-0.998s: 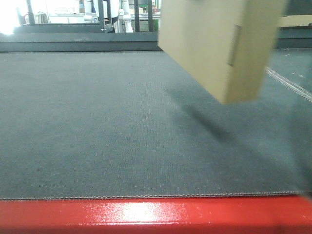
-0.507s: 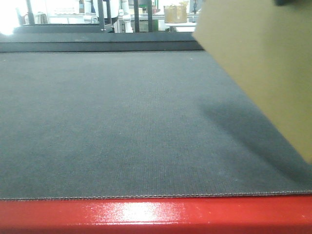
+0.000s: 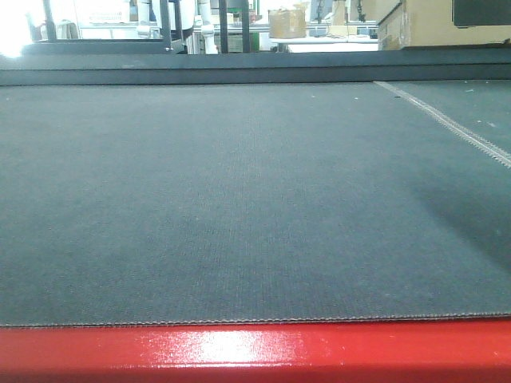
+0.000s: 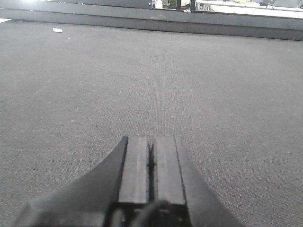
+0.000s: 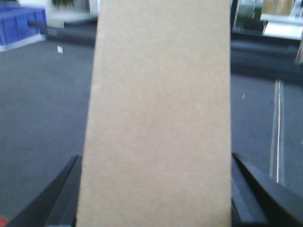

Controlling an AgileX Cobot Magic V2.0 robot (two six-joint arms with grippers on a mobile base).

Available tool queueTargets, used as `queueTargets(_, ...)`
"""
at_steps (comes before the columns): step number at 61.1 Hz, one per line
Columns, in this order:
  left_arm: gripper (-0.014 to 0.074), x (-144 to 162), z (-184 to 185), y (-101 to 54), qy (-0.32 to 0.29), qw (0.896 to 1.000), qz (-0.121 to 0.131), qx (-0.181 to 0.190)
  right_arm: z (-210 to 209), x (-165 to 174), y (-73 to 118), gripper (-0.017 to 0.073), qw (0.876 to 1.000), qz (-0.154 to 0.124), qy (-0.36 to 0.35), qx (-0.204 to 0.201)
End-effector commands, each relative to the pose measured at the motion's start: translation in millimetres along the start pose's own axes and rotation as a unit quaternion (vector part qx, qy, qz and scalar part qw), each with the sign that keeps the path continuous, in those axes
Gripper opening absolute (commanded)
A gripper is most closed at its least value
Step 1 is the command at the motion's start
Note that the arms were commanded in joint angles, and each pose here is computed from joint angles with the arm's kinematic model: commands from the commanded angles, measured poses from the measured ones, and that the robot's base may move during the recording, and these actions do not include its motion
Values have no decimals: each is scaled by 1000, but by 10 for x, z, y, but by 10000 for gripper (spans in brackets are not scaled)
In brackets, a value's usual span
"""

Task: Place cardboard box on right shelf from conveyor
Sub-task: 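Lift the box off the conveyor with the right gripper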

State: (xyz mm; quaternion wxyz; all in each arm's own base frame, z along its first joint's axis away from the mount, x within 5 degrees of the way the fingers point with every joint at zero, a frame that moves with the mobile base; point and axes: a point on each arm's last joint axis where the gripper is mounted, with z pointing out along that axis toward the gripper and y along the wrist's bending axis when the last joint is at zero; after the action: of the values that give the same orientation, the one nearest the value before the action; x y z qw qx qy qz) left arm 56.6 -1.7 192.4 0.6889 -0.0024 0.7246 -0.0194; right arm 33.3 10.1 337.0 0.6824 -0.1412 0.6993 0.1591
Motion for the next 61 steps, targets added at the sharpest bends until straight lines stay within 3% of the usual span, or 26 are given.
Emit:
queueTargets(1, -116, -55, -9, 5, -45, 999, -3, -2, -183, -182, -4, 235, 996, -11, -90, -2)
queueTargets(12, -116, -55, -9, 5, -45, 999, -3, -2, -370, -184, -18, 235, 991, -8, -130, -2)
queueTargets(61, -116, -55, -9, 5, -45, 999, -3, -2, -368, -171, -19, 235, 992, -8, -127, -2)
